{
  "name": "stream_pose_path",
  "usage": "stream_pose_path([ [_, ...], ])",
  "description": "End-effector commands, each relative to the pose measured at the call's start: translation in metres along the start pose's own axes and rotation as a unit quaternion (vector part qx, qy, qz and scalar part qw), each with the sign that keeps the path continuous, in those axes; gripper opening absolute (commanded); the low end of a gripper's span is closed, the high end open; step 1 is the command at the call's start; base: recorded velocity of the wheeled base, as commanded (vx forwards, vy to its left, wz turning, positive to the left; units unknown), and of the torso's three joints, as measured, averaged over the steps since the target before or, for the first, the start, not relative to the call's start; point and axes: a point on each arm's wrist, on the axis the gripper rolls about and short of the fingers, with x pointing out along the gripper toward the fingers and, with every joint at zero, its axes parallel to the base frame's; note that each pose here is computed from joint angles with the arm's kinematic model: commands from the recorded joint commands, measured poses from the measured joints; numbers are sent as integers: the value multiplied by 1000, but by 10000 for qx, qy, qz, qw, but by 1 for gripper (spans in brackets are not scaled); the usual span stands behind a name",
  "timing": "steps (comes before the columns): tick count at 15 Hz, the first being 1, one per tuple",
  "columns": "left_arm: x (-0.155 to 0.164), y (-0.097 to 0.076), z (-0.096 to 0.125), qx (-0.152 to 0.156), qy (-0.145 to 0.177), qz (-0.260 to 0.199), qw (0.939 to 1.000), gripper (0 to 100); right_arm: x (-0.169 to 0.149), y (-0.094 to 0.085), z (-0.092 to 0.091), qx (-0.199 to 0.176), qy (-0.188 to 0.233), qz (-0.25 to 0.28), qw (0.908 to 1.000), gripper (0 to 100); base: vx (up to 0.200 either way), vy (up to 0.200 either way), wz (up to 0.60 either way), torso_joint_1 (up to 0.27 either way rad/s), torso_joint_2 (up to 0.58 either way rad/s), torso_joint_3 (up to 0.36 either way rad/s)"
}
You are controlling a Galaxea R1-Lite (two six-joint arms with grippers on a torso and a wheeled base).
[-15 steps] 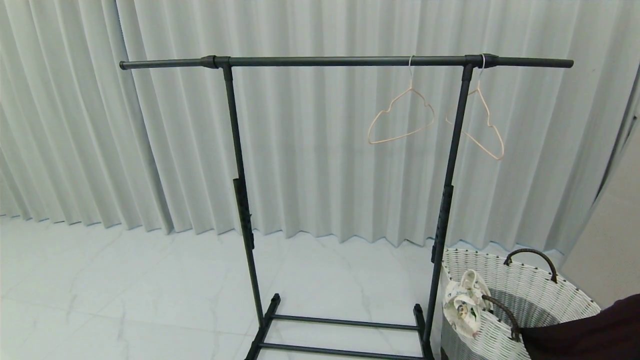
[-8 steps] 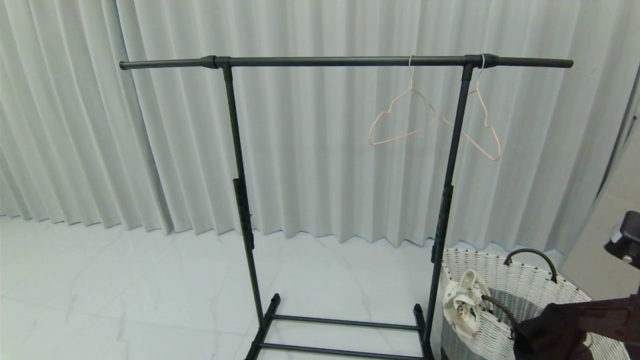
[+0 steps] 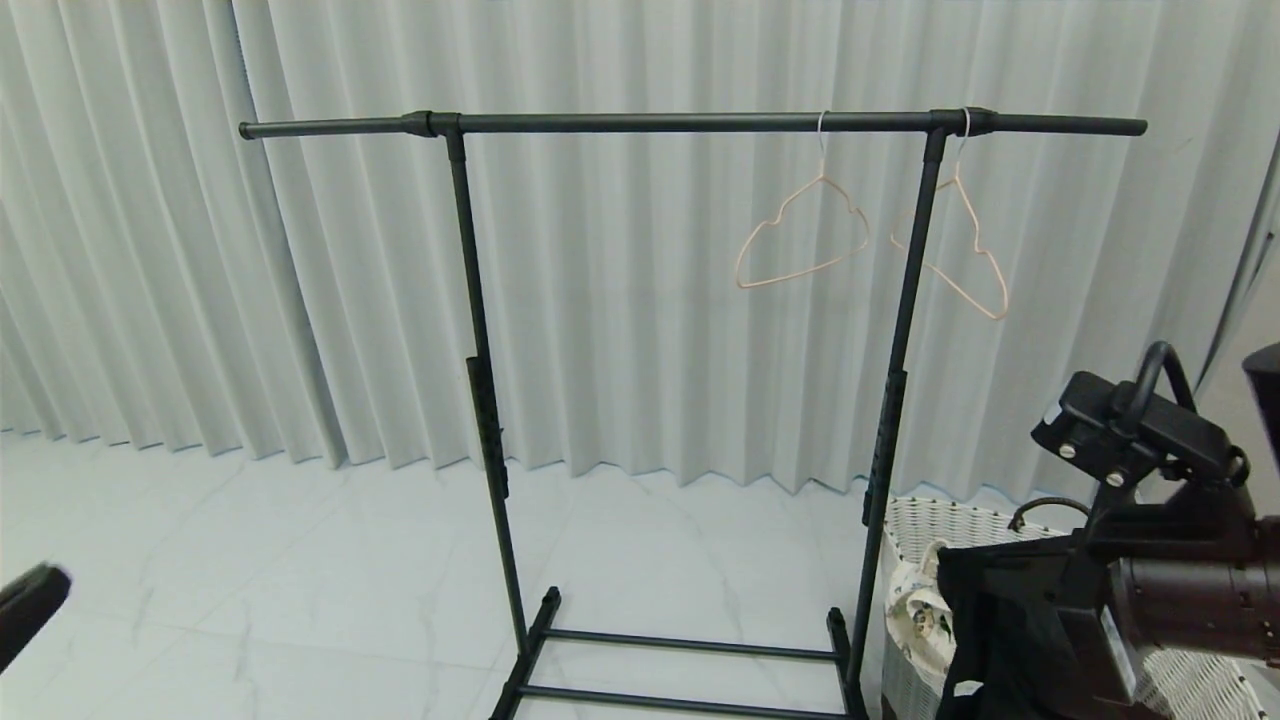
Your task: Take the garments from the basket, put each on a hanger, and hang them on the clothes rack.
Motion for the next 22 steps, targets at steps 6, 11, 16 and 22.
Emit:
stream_pose_path([
  [6,140,-125,2,-360,2195,-3282,9180,100,0,4,32,-105,-436,87,9990,0,0,0,0,0,0,0],
  [11,200,-225,-60,-428,2465,-3611,8983,100,-4,7,33,-142,-512,137,9985,0,0,0,0,0,0,0],
  [16,229,-245,-93,-305,2830,-3481,8932,100,-4,8,32,-151,-504,171,9985,0,0,0,0,0,0,0],
  [22,249,-238,-118,-328,3184,-3320,8873,100,-4,8,32,-152,-505,194,9984,0,0,0,0,0,0,0],
])
